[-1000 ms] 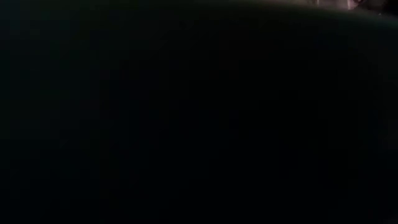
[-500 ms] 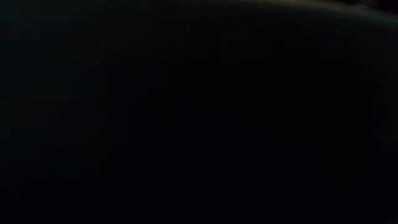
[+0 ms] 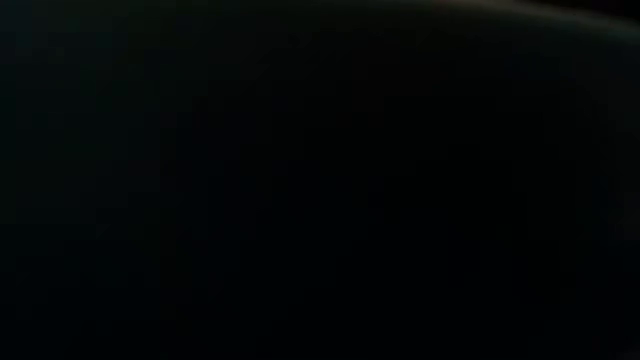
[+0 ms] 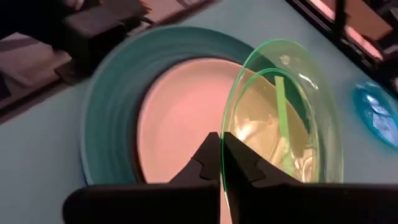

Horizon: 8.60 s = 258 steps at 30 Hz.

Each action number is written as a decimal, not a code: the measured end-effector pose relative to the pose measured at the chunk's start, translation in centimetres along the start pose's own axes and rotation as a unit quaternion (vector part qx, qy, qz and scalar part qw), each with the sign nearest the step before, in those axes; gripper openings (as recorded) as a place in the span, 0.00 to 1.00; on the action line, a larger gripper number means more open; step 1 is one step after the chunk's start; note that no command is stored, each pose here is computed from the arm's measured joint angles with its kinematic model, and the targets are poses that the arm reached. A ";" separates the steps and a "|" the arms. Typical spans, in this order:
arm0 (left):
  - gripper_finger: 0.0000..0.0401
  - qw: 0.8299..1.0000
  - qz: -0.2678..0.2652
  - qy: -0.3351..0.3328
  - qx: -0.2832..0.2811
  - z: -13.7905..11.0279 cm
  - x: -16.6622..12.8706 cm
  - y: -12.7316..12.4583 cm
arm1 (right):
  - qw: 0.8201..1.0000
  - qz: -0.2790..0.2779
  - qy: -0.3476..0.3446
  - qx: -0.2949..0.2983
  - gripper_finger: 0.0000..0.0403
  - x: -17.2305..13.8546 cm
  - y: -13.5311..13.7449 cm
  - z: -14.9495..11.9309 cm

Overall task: Stack plastic plates
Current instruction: Stack the right green plate on top of the white plate, then stack the bottom light blue plate on top of the green plate, then stack the light blue plate on top of the light blue plate

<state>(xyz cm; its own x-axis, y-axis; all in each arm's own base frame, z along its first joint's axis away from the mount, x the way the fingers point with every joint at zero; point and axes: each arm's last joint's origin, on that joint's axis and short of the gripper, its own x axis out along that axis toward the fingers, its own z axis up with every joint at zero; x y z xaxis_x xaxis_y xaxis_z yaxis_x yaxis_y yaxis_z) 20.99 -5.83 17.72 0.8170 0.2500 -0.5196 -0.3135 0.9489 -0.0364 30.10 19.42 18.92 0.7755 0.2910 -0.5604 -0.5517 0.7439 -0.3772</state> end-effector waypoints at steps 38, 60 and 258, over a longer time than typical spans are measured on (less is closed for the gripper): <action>0.29 0.991 -0.100 0.085 0.005 0.8 -1.7 -2.5 | 0.979 0.009 0.029 0.204 0.44 1.2 -1.2 2.2; 0.29 0.940 0.104 0.322 0.039 -5.3 -5.8 -3.3 | 0.980 -0.115 0.090 0.138 0.42 1.0 -1.8 1.2; 0.26 0.986 -0.067 -0.133 0.076 -0.4 0.4 14.9 | 0.636 -0.446 0.022 0.629 0.61 -6.9 -24.7 -23.6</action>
<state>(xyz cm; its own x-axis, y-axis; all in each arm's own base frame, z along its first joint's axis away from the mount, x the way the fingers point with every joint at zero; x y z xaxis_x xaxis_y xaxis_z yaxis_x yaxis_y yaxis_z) 16.48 8.29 16.60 0.9505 0.1430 -0.2760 -0.1345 0.9897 0.0495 31.17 -15.19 14.70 0.5834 -0.5806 -0.5679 0.8057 0.5020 0.3145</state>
